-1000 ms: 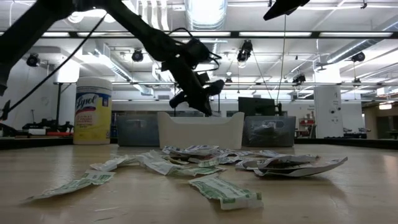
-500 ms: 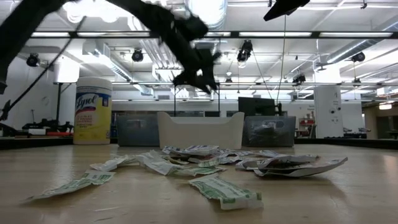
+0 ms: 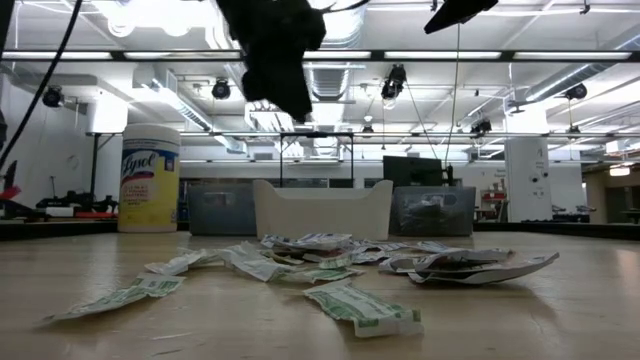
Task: Pick & Place First Aid Supplies
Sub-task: Put the blue bandage pack into the middle black bin
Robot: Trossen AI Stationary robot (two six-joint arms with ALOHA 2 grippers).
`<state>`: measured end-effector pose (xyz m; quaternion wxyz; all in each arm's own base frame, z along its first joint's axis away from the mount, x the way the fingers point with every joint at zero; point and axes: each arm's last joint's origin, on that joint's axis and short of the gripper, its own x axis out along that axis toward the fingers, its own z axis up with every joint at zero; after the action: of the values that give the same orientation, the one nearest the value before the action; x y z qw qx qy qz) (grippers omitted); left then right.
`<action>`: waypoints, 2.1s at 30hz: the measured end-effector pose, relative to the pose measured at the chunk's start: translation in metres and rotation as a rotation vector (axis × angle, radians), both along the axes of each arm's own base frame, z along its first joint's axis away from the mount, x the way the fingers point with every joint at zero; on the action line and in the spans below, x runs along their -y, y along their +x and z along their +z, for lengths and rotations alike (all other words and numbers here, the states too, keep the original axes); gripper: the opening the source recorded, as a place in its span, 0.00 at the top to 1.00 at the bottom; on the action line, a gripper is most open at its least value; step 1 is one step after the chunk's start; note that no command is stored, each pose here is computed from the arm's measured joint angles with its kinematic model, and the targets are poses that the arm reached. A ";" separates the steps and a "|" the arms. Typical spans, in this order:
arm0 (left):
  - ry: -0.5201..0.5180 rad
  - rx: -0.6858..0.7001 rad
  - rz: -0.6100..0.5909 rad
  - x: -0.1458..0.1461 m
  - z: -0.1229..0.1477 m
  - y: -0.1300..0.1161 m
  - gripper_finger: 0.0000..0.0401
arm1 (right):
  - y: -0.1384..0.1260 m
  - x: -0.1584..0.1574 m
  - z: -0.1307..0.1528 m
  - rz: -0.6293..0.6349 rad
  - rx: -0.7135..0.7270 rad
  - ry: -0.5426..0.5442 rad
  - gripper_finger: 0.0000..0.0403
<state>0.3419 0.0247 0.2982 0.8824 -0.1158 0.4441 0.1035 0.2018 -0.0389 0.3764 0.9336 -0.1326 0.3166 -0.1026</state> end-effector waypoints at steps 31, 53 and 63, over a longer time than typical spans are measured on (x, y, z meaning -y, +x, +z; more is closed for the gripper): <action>0.091 -0.117 -0.282 0.054 -0.124 0.034 0.65 | 0.000 0.000 0.000 -0.002 -0.002 0.003 0.98; 0.088 -0.122 -0.349 0.050 -0.142 0.042 0.65 | -0.001 0.000 -0.002 -0.002 -0.021 0.007 0.98; 0.071 -0.097 -0.328 0.050 -0.136 0.043 0.71 | -0.001 0.000 -0.002 -0.003 -0.022 0.009 0.98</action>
<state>0.3851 -0.0253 0.1625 0.8685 -0.0056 0.4952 -0.0207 0.2005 -0.0387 0.3745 0.9305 -0.1291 0.3275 -0.1012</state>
